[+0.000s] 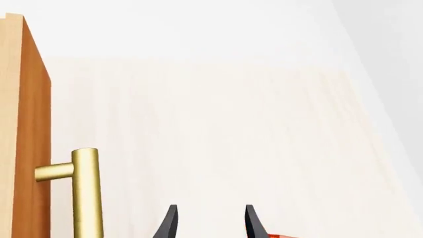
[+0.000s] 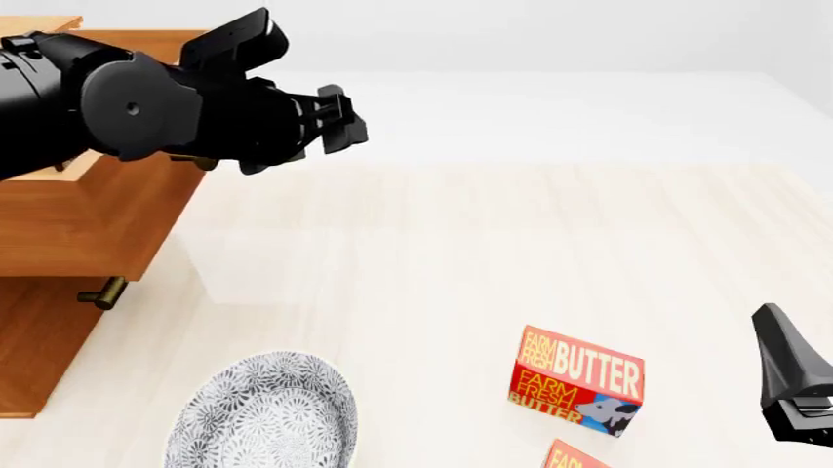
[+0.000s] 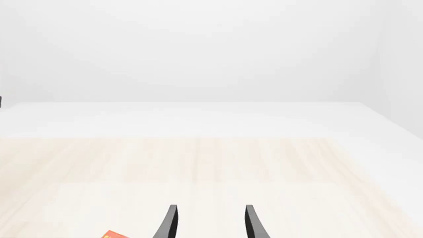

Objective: Put the chocolate pudding in the top drawer of the cabinet and close it.

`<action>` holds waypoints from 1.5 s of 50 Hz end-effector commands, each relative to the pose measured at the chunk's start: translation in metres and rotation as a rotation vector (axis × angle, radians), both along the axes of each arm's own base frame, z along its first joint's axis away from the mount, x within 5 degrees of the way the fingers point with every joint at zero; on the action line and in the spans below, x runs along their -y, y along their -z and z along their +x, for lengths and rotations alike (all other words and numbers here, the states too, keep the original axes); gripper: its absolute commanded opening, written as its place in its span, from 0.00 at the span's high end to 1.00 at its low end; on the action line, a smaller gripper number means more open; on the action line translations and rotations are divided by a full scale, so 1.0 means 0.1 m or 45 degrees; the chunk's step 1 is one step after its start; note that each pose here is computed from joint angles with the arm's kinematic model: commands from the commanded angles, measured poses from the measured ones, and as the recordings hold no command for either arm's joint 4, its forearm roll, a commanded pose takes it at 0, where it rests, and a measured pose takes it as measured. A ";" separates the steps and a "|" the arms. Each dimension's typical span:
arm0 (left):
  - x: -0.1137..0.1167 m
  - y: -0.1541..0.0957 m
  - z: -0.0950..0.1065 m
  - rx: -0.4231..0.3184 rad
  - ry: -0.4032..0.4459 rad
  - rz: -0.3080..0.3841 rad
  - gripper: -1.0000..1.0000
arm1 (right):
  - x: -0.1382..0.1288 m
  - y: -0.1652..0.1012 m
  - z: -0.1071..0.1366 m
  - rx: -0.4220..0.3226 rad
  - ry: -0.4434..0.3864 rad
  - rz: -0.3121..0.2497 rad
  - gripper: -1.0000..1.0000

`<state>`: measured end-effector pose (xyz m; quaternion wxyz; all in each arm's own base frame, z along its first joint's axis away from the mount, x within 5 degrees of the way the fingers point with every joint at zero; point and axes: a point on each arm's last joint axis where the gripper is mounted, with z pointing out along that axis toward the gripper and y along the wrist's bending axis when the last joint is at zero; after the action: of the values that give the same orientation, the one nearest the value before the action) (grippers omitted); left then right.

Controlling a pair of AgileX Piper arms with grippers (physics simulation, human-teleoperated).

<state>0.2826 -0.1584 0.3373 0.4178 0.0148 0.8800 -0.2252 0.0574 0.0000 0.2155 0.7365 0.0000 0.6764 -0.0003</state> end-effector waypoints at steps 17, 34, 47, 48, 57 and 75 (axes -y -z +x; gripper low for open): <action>-0.20 0.09 0.08 0.003 -0.059 0.044 0.00 | 0.00 0.00 0.00 0.000 0.000 0.000 0.00; -0.34 0.10 0.10 0.016 -0.099 0.058 0.00 | 0.00 0.00 0.00 0.000 0.000 0.000 0.00; -0.43 0.14 0.09 0.017 -0.134 0.055 0.00 | 0.00 0.00 0.00 0.000 0.000 0.000 0.00; -0.42 0.14 0.09 0.017 -0.129 0.054 0.00 | 0.00 0.00 0.00 0.000 0.000 0.000 0.00; -0.46 0.13 0.08 0.023 -0.141 0.056 0.00 | 0.00 0.00 0.00 0.000 0.000 0.000 0.00; -0.55 0.14 0.10 0.030 -0.165 0.076 0.00 | 0.00 0.00 0.00 0.000 0.000 0.000 0.00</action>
<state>0.2920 -0.1079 0.3262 0.4431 -0.0209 0.8790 -0.1749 0.0574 0.0000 0.2155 0.7365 0.0001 0.6764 -0.0002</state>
